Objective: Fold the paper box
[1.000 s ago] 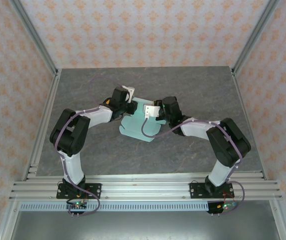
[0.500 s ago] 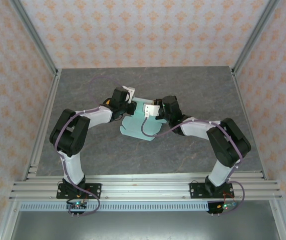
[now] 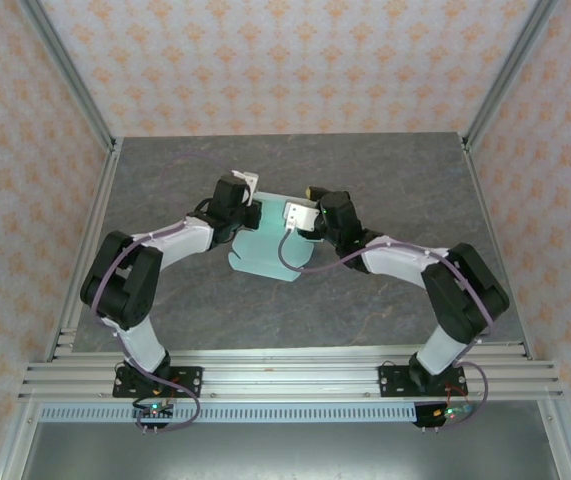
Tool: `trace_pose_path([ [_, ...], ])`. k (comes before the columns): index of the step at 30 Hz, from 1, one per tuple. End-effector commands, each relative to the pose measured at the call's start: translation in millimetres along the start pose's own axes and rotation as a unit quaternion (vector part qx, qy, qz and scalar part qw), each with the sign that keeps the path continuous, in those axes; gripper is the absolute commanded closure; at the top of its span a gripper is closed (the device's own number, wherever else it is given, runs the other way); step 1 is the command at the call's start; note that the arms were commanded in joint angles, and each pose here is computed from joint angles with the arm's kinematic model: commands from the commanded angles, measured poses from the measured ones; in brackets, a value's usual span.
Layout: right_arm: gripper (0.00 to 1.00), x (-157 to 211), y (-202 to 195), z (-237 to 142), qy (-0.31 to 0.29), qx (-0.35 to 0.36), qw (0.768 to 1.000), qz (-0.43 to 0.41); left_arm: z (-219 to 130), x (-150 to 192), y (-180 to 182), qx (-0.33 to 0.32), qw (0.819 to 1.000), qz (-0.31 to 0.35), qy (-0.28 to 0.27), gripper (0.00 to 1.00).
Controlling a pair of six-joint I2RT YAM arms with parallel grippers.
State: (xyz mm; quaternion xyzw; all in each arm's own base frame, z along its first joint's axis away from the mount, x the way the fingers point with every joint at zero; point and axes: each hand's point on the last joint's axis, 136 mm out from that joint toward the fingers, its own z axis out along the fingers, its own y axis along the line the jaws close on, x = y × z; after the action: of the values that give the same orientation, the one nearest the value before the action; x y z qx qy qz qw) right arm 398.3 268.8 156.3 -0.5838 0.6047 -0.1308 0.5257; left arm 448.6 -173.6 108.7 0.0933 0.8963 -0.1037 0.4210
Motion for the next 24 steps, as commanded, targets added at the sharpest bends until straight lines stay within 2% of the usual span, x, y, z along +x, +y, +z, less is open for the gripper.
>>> trace_pose_path([
  [1, 0.24, -30.9, -25.1, -26.0, -0.024, 0.021, 0.994, 0.104, -14.4, -2.5, 14.9, -0.038, 0.999, -0.021, -0.003, 0.98],
  [4, 0.22, -39.7, -47.3, -54.0, -0.029, 0.034, 0.972, 0.232, -22.9, -1.6, 21.4, -0.057, 0.998, -0.042, -0.004, 0.98],
  [6, 0.22, -35.1, -60.7, -72.5, -0.01, 0.045, 0.947, 0.317, -28.7, 1.2, 25.6, -0.068, 0.996, -0.06, -0.003, 0.98],
  [9, 0.22, -25.5, -73.6, -93.8, 0.034, 0.052, 0.912, 0.405, -36.1, 3.3, 26.8, -0.07, 0.994, -0.082, -0.003, 0.99],
  [11, 0.22, -27.9, -74.7, -99.5, 0.044, 0.023, 0.891, 0.452, -38.9, 3.2, 23.5, -0.062, 0.994, -0.091, -0.002, 0.99],
  [18, 0.24, -52.8, -79.8, -78.0, 0.101, -0.046, 0.825, 0.554, -50.1, 3.0, 24.0, -0.07, 0.992, -0.103, -0.006, 0.99],
  [21, 0.24, -59.8, -75.1, -65.1, 0.111, -0.067, 0.803, 0.581, -54.2, 0.6, 24.6, -0.073, 0.992, -0.106, -0.012, 0.99],
  [24, 0.25, -61.4, -68.2, -51.1, 0.127, -0.081, 0.792, 0.592, -56.9, 0.2, 24.8, -0.076, 0.991, -0.105, -0.014, 0.99],
])
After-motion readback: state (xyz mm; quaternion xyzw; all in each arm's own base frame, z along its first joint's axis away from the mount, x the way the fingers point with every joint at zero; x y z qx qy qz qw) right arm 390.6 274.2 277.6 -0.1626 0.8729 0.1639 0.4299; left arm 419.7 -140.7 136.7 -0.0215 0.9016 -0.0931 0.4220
